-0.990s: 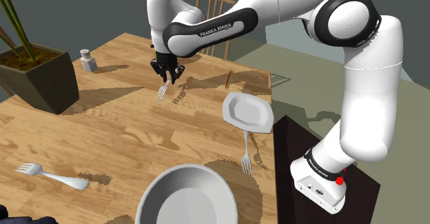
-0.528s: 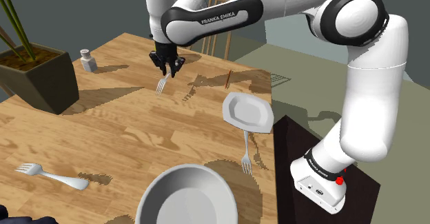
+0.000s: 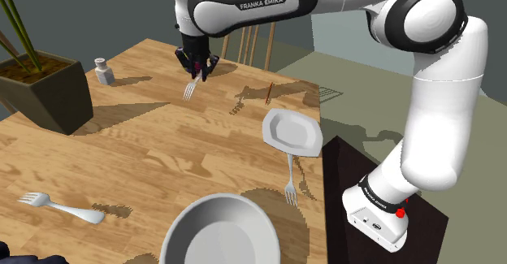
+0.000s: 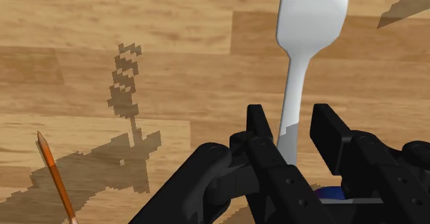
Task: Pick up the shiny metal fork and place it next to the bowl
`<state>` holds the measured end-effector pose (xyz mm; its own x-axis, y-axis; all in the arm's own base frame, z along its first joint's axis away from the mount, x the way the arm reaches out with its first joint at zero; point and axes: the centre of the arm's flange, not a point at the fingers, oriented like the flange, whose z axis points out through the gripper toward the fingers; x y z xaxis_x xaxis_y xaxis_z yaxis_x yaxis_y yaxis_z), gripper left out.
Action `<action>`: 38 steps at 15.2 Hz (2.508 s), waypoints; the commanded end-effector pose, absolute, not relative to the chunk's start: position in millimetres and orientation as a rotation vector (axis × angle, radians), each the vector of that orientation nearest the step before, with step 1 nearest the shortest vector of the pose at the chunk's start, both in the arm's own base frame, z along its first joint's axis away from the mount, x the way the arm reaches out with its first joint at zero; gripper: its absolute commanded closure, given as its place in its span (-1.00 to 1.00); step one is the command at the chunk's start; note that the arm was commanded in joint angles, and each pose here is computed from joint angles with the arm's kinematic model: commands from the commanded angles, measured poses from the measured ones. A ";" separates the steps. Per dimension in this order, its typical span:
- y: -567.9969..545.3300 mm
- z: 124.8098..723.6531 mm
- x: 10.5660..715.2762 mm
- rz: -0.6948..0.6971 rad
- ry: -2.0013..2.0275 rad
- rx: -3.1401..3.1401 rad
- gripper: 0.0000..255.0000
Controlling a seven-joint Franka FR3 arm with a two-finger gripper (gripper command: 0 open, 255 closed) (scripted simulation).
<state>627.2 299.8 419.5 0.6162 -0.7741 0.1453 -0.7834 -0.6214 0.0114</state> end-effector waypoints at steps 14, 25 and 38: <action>342.4 463.8 561.6 0.194 -1.331 2.757 1.00; 421.8 464.1 440.0 0.194 -1.331 2.757 1.00; 515.6 464.5 296.3 0.194 -1.331 2.757 1.00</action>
